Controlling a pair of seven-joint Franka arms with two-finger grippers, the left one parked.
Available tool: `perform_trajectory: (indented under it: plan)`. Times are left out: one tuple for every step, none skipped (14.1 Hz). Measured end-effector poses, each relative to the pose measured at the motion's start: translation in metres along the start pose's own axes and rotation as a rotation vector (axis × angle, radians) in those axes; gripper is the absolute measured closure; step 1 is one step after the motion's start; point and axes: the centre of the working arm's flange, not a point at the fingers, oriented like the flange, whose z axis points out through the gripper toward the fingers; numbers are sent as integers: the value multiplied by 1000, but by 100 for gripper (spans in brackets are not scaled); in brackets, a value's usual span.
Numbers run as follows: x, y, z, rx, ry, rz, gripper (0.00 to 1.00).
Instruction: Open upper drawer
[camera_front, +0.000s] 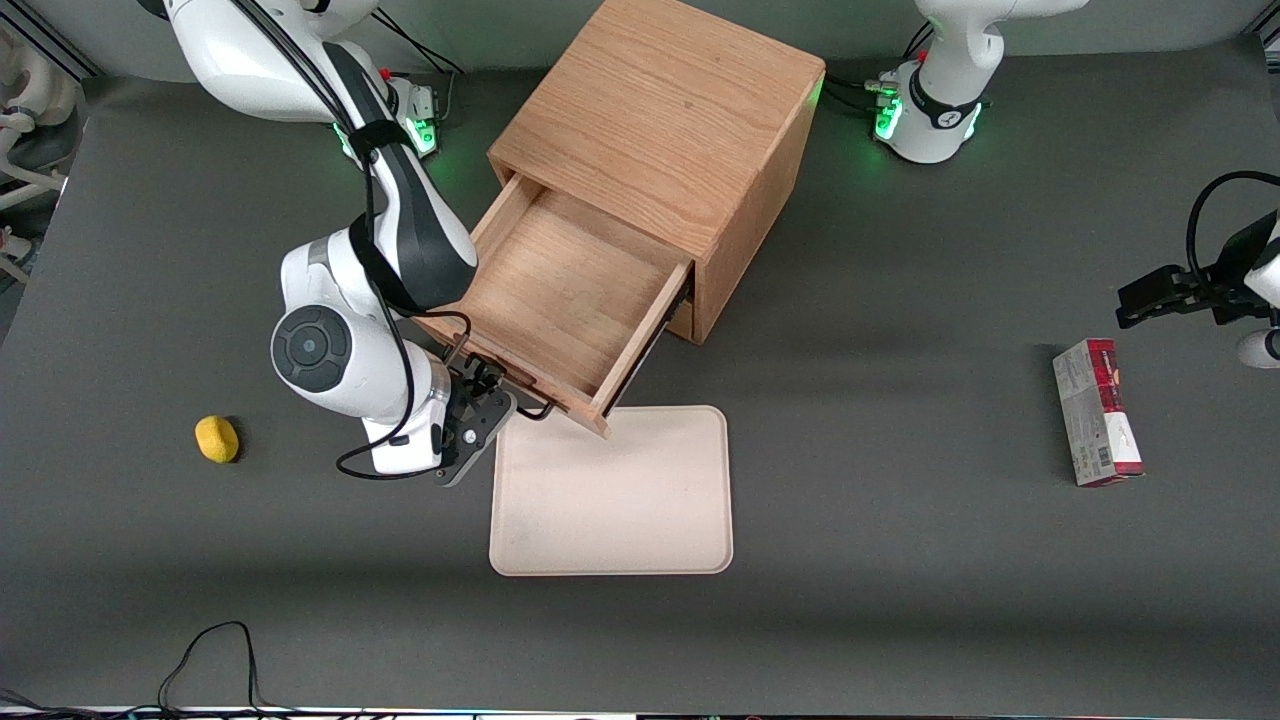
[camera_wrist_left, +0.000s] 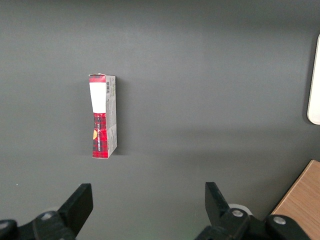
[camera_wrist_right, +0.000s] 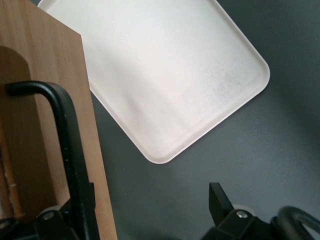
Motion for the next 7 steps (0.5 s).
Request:
perform_trajectory:
  plan:
    - [1,0,-1,0,0,-1,0]
    - [2,-2,-3,3,-1,-4,0]
    - [4,-5,-7,7,-3,-9,0]
    - [6,-7,-13,8,-1,-14,0]
    - [8,-7,-23,5,5,-16,0]
    - [9,-7,-33,4,9,-18,0]
    - [10,-7,-43,4,12,-21,0]
